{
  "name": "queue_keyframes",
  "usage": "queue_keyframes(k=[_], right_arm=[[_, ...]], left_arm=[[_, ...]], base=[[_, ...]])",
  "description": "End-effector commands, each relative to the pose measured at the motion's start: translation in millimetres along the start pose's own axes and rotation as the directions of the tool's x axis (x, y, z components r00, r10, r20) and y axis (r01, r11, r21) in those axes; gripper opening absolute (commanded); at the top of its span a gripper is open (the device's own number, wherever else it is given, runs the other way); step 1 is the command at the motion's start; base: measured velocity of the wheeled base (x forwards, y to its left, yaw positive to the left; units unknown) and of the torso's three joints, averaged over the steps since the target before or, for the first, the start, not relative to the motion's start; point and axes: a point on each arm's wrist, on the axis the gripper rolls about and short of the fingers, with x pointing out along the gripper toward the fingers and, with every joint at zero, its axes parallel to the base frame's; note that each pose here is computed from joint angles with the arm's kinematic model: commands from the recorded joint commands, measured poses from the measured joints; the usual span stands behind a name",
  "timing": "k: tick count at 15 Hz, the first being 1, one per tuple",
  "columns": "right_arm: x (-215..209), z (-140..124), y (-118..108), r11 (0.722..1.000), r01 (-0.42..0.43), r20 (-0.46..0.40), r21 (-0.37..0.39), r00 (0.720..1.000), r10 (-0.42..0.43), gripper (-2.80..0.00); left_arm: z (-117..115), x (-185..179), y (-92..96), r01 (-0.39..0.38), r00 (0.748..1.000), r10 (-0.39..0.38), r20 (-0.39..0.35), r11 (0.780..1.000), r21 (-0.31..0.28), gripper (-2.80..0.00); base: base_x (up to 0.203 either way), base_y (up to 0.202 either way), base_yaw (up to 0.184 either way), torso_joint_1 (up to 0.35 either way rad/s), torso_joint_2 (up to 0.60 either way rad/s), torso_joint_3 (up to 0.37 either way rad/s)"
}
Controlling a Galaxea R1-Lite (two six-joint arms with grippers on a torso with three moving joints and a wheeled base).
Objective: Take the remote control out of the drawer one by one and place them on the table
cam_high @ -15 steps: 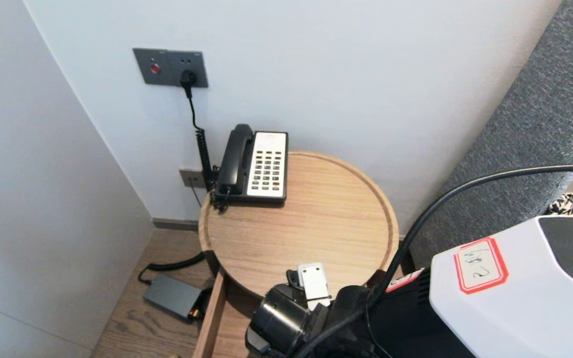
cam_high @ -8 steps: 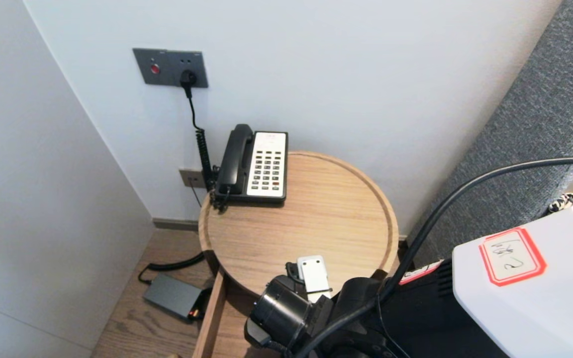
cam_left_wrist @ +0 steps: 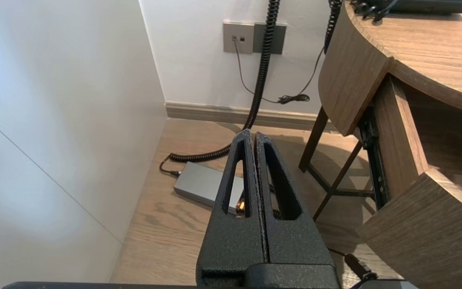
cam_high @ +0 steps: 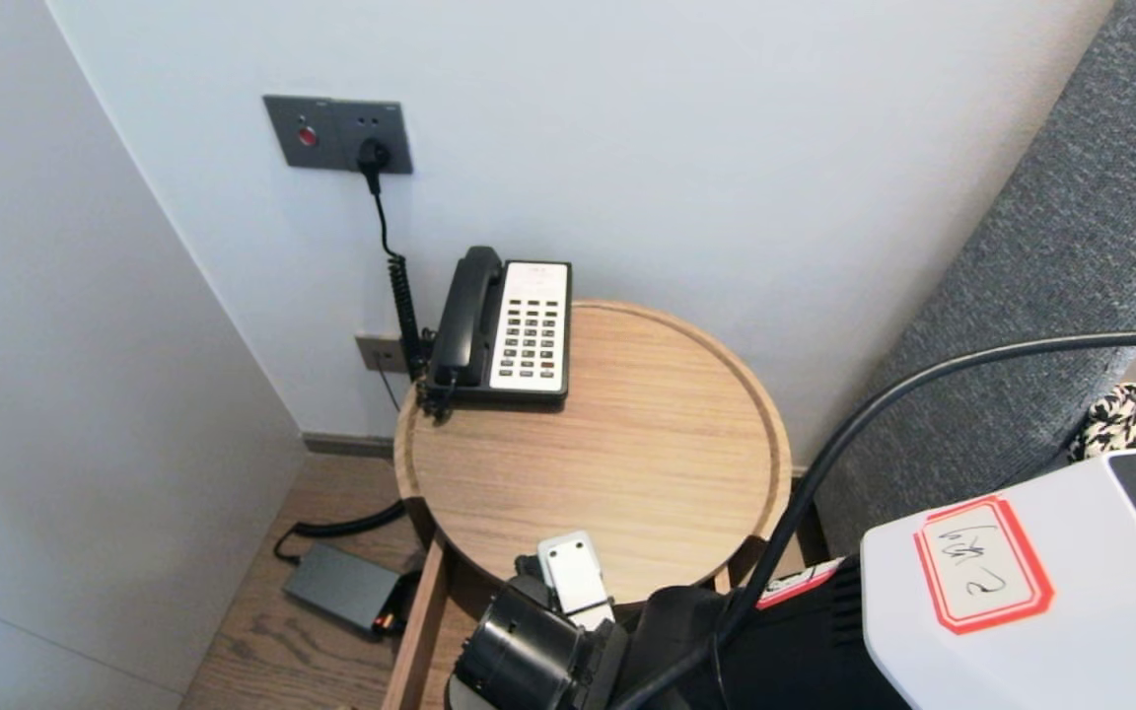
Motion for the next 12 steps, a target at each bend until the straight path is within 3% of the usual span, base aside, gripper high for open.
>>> queue_keyframes(k=[1, 12], right_arm=[[-2, 0, 6, 0.999, -0.014, 0.008, -0.04, 1.0, 0.014, -2.8], [-4, 1, 29, 0.955, -0.101, 0.101, -0.28, 0.986, 0.134, -2.8]], left_arm=[[-3, 1, 0.0, -0.001, 1.0, 0.001, -0.008, 1.0, 0.0, -2.8], [-3, 1, 0.0, -0.001, 1.0, 0.001, -0.008, 1.0, 0.0, -2.8]], base=[[0.0, 0.0, 0.0, 0.0, 0.0, 0.0], [0.0, 0.0, 0.0, 0.0, 0.0, 0.0]])
